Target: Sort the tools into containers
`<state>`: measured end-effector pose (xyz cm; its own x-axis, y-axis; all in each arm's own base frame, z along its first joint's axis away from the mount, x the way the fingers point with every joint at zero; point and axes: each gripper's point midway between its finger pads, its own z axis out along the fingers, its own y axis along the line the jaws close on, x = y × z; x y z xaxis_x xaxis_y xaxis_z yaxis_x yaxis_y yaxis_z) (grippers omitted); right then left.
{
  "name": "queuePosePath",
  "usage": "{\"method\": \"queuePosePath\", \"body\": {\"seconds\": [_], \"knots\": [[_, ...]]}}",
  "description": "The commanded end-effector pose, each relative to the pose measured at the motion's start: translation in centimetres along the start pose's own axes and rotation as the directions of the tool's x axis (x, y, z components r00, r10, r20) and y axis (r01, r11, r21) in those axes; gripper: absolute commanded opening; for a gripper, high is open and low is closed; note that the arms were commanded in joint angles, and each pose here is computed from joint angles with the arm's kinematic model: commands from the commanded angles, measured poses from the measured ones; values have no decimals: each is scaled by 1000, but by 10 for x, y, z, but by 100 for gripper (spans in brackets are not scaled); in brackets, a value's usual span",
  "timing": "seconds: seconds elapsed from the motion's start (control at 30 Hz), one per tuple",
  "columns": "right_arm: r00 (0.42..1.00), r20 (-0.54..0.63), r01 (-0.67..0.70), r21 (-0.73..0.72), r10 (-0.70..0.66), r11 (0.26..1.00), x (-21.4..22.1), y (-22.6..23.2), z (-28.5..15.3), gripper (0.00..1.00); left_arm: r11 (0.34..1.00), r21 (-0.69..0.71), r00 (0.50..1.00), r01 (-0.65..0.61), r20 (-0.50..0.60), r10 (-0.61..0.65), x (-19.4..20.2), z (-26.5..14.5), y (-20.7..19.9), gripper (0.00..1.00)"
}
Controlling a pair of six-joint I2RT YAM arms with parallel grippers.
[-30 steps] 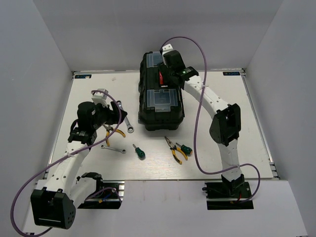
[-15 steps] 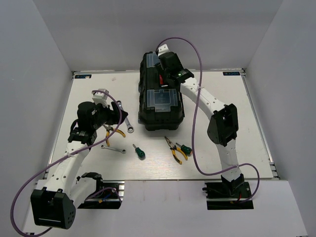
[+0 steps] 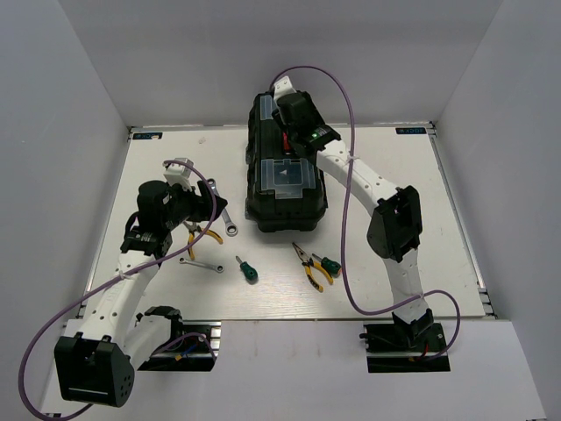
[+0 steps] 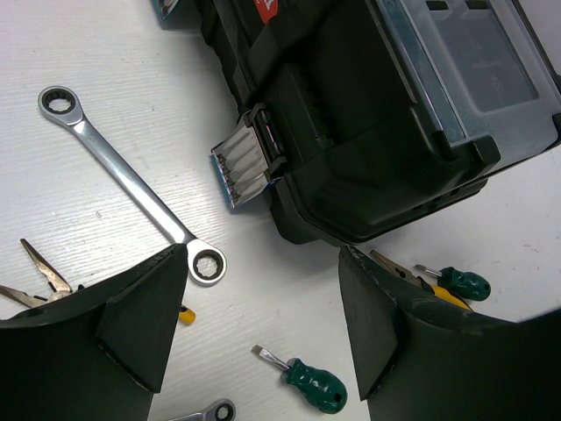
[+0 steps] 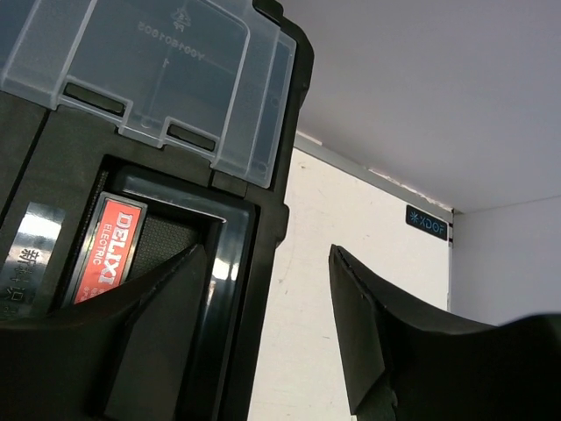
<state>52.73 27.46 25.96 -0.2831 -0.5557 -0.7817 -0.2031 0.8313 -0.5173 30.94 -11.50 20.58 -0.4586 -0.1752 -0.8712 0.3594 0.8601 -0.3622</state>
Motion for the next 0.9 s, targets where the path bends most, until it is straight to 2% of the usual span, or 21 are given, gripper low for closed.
{"method": "queuePosePath", "body": {"seconds": [0.0,0.27,0.6,0.73,0.87], "knots": [[993,56,-105,-7,105,994,-23,-16,-15,64,999,26,998,-31,47,30,-21,-6,-11,79],[989,-45,-143,-140,138,980,0,16,-15,64,999,26,998,-31,47,30,-21,-6,-11,79],[988,-133,-85,-8,83,996,39,-1,7,64,999,26,998,-31,47,30,-21,-6,-11,79],[990,-133,-51,17,52,999,39,-10,5,63,999,28,998,-35,55,33,-23,-7,-12,79],[997,-74,-33,59,38,998,20,-23,4,63,999,28,998,-35,55,33,-23,-7,-12,79]]}}
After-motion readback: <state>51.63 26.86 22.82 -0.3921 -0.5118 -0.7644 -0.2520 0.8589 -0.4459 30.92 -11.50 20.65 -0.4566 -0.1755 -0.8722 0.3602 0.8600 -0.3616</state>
